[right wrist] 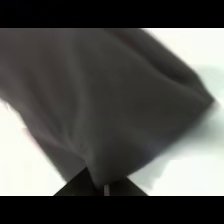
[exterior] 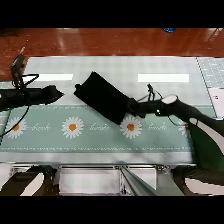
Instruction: Fold the shirts.
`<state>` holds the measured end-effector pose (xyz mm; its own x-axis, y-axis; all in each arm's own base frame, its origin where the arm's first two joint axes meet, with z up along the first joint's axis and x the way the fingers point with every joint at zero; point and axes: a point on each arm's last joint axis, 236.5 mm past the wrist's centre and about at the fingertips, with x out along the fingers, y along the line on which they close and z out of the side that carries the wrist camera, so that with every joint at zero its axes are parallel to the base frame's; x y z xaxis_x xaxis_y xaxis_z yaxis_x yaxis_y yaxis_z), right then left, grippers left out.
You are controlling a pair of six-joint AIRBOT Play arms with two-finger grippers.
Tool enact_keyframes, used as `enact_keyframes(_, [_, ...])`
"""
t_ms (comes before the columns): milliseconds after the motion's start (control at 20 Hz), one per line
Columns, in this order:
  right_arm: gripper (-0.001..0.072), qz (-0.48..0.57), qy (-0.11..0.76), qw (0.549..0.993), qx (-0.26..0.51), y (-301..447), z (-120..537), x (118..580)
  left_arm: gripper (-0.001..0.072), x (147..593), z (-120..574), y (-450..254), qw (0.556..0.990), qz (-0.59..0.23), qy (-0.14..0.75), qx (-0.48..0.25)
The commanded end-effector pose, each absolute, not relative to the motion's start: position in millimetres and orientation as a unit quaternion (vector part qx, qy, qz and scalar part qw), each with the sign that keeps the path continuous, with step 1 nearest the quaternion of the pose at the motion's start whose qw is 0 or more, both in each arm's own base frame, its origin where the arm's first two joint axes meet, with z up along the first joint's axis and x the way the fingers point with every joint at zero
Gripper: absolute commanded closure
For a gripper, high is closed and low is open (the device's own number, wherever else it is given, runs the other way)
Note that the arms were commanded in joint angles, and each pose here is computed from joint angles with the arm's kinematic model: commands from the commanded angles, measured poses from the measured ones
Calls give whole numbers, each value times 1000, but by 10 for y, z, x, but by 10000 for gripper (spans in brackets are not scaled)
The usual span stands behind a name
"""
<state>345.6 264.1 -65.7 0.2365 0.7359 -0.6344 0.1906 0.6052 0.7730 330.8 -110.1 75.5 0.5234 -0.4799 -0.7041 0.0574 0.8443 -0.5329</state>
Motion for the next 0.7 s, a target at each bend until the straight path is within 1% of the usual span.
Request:
enact_keyframes(0, [689,256,575,706,324,2725,-190,3751,681,3308,744,-1103,841,-160,463,-229])
enact_keyframes(50, [689,266,569,718,299,2702,20,3861,681,3296,755,-1129,838,-163,464,-234])
enact_keyframes(100, [689,276,562,731,271,2657,264,3969,681,3259,807,-1234,827,-179,467,-256])
enact_keyframes(150, [689,289,550,743,248,2584,522,4070,681,3207,886,-1370,816,-208,466,-271])
enact_keyframes(200, [689,291,542,750,242,2466,752,4160,681,3167,953,-1485,813,-240,459,-264])
enact_keyframes(250, [689,288,536,755,244,2320,991,4238,680,3140,988,-1574,814,-263,453,-252])
enact_keyframes(400, [689,283,510,774,248,1916,1622,4374,681,3079,963,-1718,809,-284,459,-235])
enact_keyframes(650, [689,228,487,803,256,1055,2262,4276,681,3003,955,-1904,799,-308,464,-227])
